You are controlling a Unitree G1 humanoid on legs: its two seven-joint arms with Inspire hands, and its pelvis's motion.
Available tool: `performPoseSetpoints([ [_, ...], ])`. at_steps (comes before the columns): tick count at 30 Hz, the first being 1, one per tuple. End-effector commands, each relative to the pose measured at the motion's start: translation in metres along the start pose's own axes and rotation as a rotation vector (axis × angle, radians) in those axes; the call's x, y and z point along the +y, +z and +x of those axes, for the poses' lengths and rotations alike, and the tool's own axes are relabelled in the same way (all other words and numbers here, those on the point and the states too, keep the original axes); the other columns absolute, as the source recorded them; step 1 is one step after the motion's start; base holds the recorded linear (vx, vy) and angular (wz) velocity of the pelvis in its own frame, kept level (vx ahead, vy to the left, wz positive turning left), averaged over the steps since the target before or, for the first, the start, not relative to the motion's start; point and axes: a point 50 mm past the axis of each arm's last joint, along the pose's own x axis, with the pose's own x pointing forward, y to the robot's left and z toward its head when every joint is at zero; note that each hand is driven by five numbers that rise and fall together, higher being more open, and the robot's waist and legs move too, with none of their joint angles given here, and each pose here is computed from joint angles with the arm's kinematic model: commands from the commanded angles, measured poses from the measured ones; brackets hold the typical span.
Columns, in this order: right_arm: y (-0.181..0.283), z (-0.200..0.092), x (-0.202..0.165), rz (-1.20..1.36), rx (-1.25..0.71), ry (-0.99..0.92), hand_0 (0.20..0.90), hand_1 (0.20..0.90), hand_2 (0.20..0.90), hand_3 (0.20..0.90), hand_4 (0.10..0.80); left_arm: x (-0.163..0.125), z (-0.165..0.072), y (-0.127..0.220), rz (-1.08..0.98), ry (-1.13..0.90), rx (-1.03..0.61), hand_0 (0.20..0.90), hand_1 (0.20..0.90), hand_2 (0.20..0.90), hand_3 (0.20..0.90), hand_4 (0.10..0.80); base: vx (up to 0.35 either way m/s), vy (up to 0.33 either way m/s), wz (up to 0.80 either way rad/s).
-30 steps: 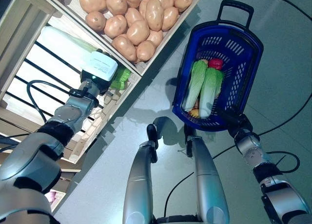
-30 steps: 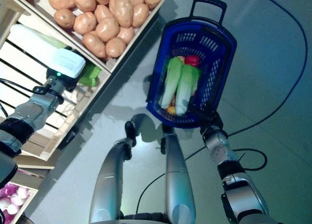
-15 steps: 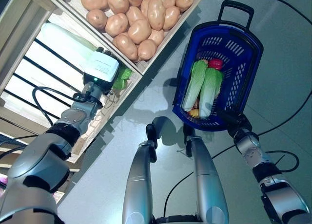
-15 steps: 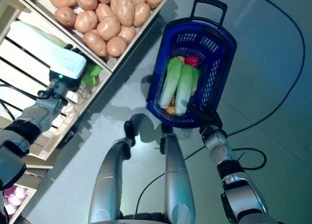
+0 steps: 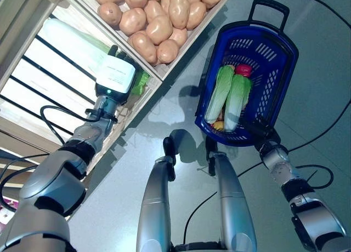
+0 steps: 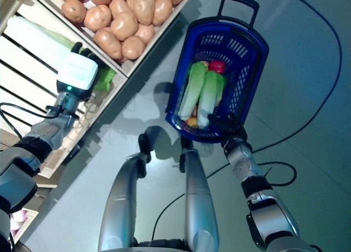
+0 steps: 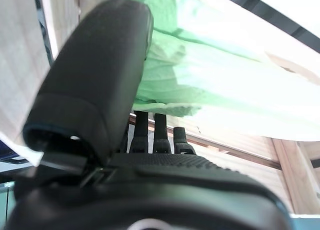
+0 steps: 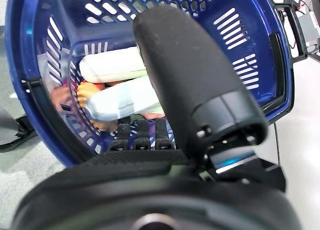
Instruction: Put vegetables into the basket
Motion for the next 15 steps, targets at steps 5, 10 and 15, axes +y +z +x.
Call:
performPoseSetpoints([
  [5,0.0197,-0.0013,0.0134,-0.034,-0.091,0.047,0.900,0.900,0.900,0.900,0.800,0.0483,0.0350,-0.0063,-0.027,0.270,0.033,0.300,0.300,0.300,0.300,0.400,-0.023,0.002,-0.05],
  [10,0.0205,-0.0019,0.0136,-0.033,-0.096,0.047,0.900,0.900,0.900,0.900,0.800,0.0494,0.0339,-0.0100,-0.021,0.281,0.048,0.300,0.300,0.300,0.300,0.400,0.000,0.000,0.00],
  [15,0.0198,-0.0022,0.0117,-0.025,-0.097,0.043,0.900,0.900,0.900,0.900,0.800,0.0552,0.0319,-0.0136,-0.035,0.360,0.041,0.300,0.300,0.300,0.300,0.400,0.000,0.000,0.00],
])
